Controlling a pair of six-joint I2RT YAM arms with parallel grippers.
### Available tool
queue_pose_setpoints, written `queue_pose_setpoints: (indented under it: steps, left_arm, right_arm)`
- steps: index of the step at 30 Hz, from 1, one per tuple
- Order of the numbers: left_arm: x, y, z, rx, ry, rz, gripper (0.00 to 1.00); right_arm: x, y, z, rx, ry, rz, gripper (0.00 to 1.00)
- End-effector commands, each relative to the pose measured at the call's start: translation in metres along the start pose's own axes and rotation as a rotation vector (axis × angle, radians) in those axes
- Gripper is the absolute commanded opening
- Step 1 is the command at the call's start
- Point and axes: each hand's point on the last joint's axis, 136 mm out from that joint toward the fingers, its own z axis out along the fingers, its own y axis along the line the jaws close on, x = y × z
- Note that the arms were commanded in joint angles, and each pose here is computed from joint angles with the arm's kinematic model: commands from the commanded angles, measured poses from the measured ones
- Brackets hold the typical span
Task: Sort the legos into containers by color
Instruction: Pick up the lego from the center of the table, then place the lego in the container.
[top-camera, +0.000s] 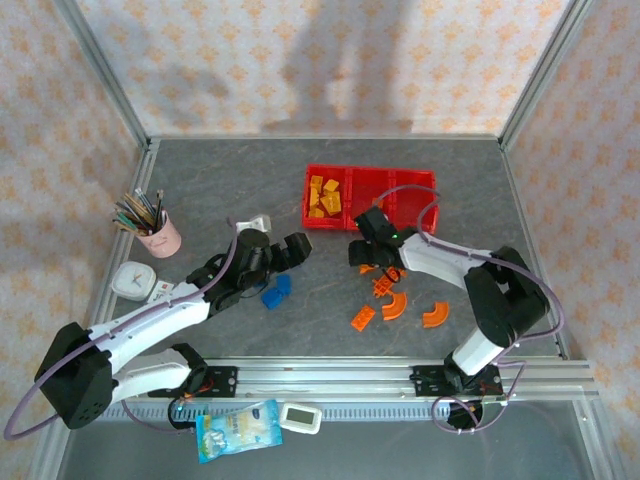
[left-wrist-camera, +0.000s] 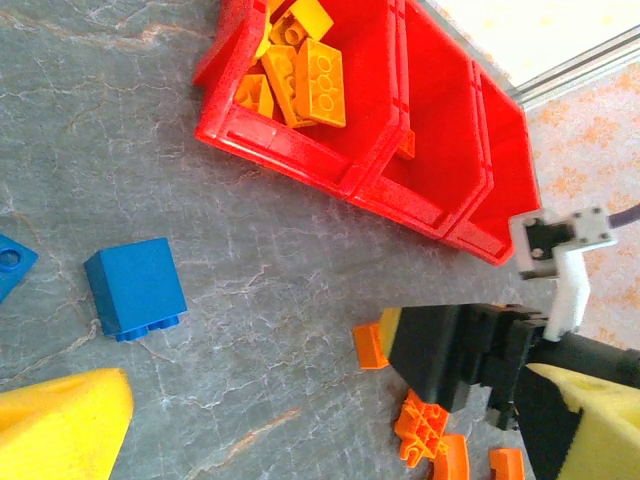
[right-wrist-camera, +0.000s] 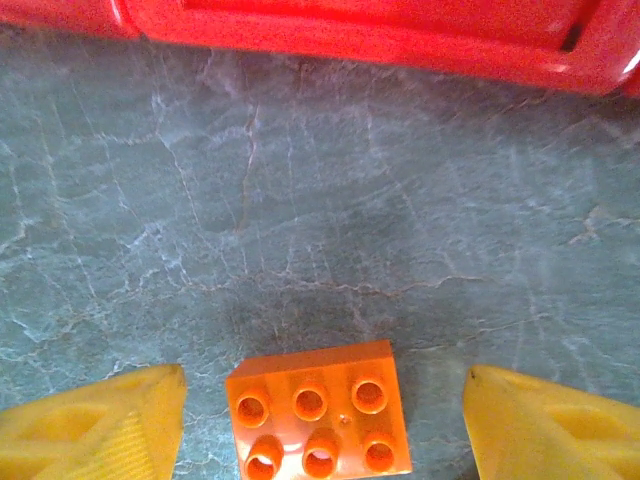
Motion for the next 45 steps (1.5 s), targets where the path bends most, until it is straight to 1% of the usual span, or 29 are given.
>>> queue_pose_setpoints:
  steps: [1,6,12,14,19,22,27,30,33,38,45]
  left_arm:
    - [-0.002,0.001,-0.004,-0.006,-0.027,0.002,0.99]
    - [-0.002,0.003,-0.004,-0.017,-0.028,0.01,0.99]
    - [-0.001,0.007,-0.004,-0.029,-0.03,0.013,0.99]
    - [-0.001,0.008,-0.004,-0.029,-0.029,0.013,0.99]
    - [-0.001,0.009,-0.005,-0.034,-0.028,0.017,0.99]
    - [-0.003,0.006,-0.007,-0.027,-0.033,0.016,0.99]
    - [-0.008,-0.003,-0.009,-0.005,-0.043,0.022,0.99]
    - [-0.013,-0.011,-0.009,0.004,-0.048,0.036,0.99]
    - [-0.018,-0.019,-0.007,0.009,-0.05,0.059,0.99]
    - [-0.026,-0.031,-0.001,0.016,-0.054,0.093,0.99]
    - [-0.039,-0.049,0.008,0.028,-0.066,0.131,0.99]
  right_arm:
    - [0.004,-0.001,0.008,0.025,-0.004,-0.027,0.73]
    - [0.008,0.002,0.017,0.04,0.018,-0.05,0.7]
    - [0.01,0.01,0.024,0.043,0.03,-0.073,0.61]
    - [0.01,0.011,0.024,0.044,0.031,-0.078,0.56]
    - [0.004,0.011,0.018,0.052,0.012,-0.075,0.46]
    - [-0.003,0.016,0.008,0.027,-0.005,-0.066,0.43]
    - [-0.031,0.028,-0.026,-0.026,-0.083,-0.037,0.43]
    - [-0.05,0.028,-0.044,-0.021,-0.126,-0.021,0.43]
    - [-0.071,0.019,-0.055,0.013,-0.163,0.0,0.43]
    - [-0.111,-0.006,-0.055,0.078,-0.208,0.061,0.44]
    - [-0.157,-0.018,-0.027,0.14,-0.23,0.077,0.44]
